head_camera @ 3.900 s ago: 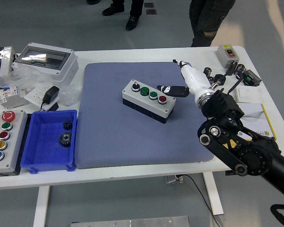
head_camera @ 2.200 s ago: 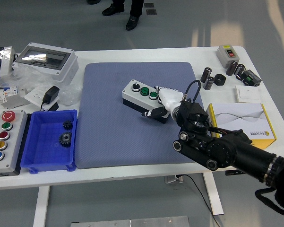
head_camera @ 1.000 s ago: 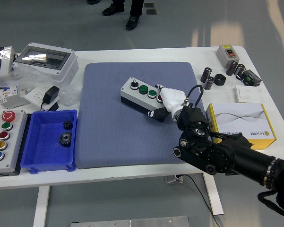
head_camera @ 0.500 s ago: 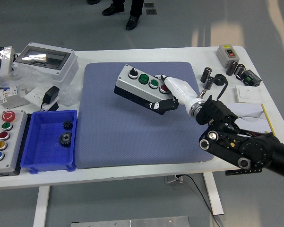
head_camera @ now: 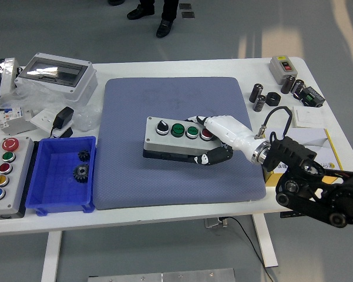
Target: Pick up the button,place it on the desk,press the button,press the button
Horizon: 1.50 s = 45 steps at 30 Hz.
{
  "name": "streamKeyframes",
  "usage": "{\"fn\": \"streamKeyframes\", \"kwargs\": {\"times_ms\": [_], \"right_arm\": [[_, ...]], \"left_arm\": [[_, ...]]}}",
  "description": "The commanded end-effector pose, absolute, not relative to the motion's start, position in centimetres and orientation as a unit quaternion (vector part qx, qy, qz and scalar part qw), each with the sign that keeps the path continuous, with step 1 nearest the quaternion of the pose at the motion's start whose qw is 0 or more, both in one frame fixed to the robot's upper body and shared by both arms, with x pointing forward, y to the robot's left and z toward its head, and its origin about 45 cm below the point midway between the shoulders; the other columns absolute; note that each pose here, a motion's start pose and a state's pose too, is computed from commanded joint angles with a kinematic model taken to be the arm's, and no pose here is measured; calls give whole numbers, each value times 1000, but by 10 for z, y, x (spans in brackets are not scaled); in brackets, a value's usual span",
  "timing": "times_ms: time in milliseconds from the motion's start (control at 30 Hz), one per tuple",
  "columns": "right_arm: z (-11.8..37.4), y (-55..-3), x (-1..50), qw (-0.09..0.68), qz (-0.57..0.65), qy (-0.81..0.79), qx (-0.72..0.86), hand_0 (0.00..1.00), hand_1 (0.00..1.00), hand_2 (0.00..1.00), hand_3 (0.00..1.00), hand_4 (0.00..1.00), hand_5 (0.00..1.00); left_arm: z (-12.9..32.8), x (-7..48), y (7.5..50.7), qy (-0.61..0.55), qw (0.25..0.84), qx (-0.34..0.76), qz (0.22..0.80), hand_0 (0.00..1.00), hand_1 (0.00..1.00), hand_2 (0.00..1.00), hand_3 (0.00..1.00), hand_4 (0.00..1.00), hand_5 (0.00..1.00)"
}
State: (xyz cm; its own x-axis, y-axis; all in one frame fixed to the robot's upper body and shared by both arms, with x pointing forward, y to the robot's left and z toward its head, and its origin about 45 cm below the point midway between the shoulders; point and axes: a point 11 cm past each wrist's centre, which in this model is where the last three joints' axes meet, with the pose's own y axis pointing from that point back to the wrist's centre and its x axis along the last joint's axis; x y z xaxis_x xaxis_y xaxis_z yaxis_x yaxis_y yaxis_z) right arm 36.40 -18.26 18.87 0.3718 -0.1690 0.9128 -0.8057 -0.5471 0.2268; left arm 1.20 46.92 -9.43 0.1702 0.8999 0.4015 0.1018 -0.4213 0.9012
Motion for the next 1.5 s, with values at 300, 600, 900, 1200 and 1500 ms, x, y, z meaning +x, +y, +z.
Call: {"fn": "streamKeyframes", "kwargs": {"times_ms": [300, 600, 900, 1200, 1500], "right_arm": [[170, -177, 366, 378, 475, -301, 736, 433, 468, 444, 310, 155, 2], [161, -181, 367, 398, 463, -292, 736, 615, 591, 548, 429, 192, 2], [159, -187, 369, 406, 439, -298, 744, 673, 637, 595, 527, 208, 2], [159, -192, 371, 407, 393, -304, 767, 763, 724, 722, 700, 303, 2], [157, -192, 369, 404, 373, -296, 781, 817, 783, 794, 775, 359, 2]], "left_arm": [[-94, 14, 471, 376, 383, 663, 522, 619, 553, 504, 584, 491, 231], [-94, 14, 470, 377, 384, 663, 521, 619, 554, 504, 584, 492, 233], [-93, 15, 471, 375, 384, 664, 521, 619, 554, 504, 585, 492, 232], [-93, 15, 472, 373, 384, 666, 519, 619, 553, 504, 584, 492, 230], [-92, 17, 474, 370, 386, 667, 519, 619, 553, 504, 584, 493, 229]]}}
